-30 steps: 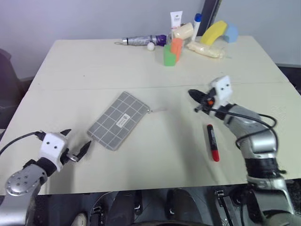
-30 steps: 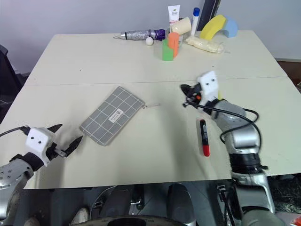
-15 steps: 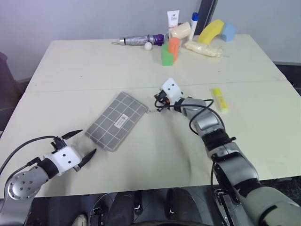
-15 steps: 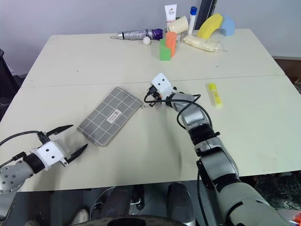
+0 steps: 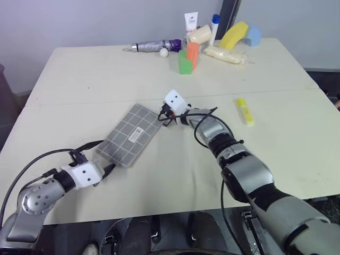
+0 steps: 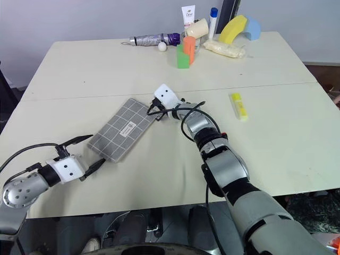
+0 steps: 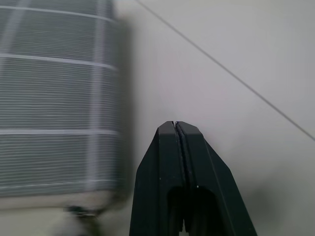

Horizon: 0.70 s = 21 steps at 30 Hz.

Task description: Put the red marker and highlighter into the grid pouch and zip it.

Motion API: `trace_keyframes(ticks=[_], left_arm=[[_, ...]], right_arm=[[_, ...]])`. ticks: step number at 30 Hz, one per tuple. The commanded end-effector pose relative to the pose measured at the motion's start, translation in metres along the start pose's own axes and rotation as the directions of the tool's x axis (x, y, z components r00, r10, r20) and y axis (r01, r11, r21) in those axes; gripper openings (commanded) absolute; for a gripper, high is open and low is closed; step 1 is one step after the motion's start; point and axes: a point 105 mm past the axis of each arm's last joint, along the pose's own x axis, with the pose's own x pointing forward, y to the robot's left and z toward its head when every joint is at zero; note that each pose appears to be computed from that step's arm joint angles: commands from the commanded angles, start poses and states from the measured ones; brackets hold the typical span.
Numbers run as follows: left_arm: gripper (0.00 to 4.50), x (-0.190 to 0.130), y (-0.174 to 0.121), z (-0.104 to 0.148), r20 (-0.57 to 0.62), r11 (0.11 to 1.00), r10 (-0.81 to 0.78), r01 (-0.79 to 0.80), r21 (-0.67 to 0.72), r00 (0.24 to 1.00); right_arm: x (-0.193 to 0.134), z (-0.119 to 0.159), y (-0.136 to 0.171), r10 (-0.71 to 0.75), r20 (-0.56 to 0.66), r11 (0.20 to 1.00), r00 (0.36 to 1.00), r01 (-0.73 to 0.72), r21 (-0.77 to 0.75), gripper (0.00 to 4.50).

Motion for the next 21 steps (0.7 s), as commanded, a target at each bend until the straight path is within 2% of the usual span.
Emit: trace_keyframes(ticks=[1,6,15,18,19,21], left_arm=[[4.5,0.002,-0.017,-0.005,-0.018,0.998,-0.059,0.059,-0.012,0.998],[4.5,0.004,-0.011,-0.001,0.005,0.999,-0.022,0.022,-0.026,1.0],[4.5,0.006,-0.004,-0.001,0.018,1.0,0.001,0.0,-0.029,1.0],[3.68,0.005,-0.002,-0.001,0.023,0.999,0.003,-0.003,-0.032,1.0],[3.06,0.005,-0.002,-0.001,0.024,0.999,0.004,-0.004,-0.033,1.0],[2.15,0.004,-0.001,-0.002,0.026,0.999,0.011,-0.01,-0.036,1.0]], right_arm=[[0.003,0.01,0.017,0.108,0.037,0.993,0.993,-0.106,-0.05,0.05],[0.0,0.013,0.033,0.21,0.065,0.974,0.976,-0.203,-0.097,0.05],[-0.002,0.01,0.036,0.212,0.065,0.974,0.975,-0.205,-0.098,0.05],[-0.002,0.009,0.035,0.202,0.063,0.976,0.977,-0.196,-0.094,0.0],[-0.002,0.009,0.034,0.2,0.063,0.977,0.978,-0.194,-0.093,0.0],[-0.003,0.008,0.034,0.195,0.063,0.978,0.979,-0.189,-0.09,0.0]])
